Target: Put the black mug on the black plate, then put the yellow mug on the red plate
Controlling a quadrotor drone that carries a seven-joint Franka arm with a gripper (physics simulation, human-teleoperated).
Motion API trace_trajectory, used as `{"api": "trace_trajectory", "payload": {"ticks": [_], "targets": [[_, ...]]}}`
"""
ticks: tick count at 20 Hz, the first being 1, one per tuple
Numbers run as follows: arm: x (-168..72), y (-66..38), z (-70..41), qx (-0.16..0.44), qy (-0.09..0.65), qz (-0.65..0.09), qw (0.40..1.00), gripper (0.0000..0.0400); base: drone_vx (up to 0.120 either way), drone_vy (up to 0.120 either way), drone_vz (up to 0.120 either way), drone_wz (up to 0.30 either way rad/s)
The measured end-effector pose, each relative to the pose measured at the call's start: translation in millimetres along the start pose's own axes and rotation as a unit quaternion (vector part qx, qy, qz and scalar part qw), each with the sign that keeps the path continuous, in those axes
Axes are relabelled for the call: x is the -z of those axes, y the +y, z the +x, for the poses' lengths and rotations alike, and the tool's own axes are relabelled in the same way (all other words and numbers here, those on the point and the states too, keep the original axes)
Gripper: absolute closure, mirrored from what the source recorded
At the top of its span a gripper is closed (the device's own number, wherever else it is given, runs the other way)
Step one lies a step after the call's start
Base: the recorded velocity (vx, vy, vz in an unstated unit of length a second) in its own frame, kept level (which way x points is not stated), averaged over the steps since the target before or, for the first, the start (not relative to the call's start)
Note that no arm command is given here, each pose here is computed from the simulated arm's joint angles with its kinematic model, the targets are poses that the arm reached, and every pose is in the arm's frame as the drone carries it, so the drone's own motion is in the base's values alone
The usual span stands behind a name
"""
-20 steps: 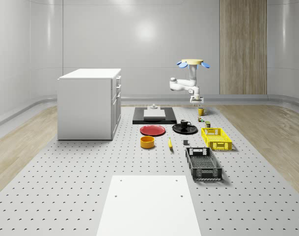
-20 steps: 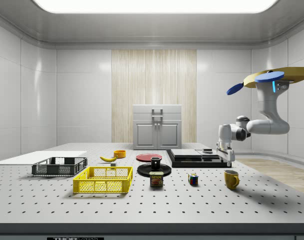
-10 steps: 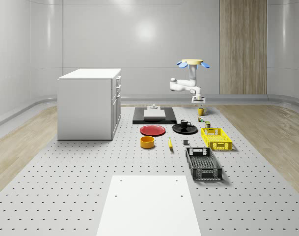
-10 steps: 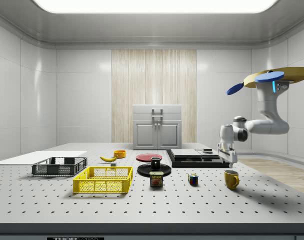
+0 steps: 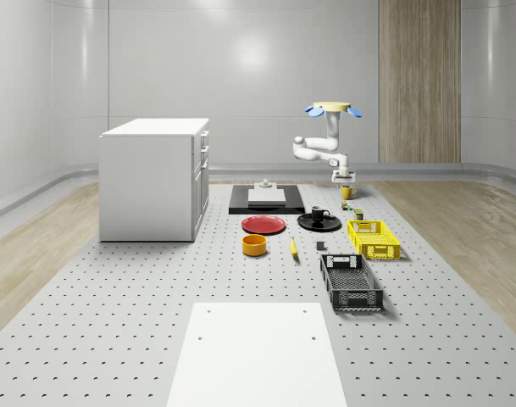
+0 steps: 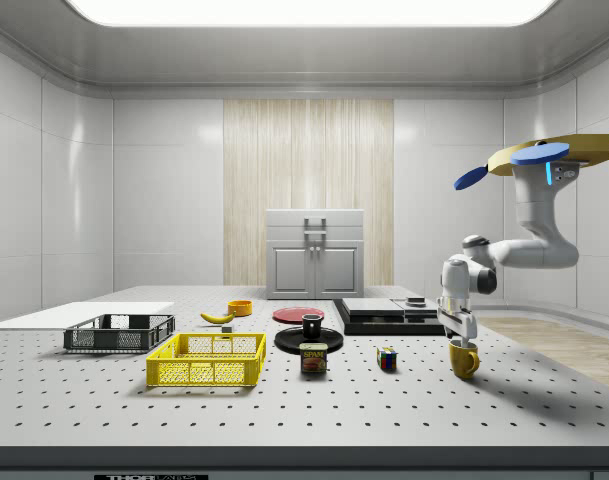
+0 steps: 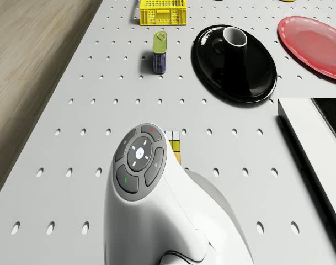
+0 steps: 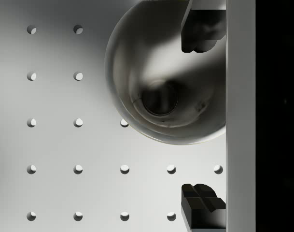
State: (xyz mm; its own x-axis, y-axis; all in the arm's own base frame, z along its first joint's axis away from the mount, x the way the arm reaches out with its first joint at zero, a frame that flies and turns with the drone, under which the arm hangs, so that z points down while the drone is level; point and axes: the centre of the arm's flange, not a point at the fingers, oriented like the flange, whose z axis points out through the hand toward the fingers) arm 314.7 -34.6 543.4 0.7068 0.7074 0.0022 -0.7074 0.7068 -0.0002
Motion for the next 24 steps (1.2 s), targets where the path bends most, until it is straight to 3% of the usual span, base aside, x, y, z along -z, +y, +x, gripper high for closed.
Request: {"api": "trace_trajectory", "payload": {"ticks": [9, 24], "targets": [[-15, 3.6, 3.7, -0.001, 0.0, 0.0, 1.0, 0.0001, 0.0, 0.0, 0.0, 0.0], [-14, 6.0, 6.1, 0.0, 0.0, 0.0, 1.0, 0.0, 0.0, 0.0, 0.0, 0.0]]}}
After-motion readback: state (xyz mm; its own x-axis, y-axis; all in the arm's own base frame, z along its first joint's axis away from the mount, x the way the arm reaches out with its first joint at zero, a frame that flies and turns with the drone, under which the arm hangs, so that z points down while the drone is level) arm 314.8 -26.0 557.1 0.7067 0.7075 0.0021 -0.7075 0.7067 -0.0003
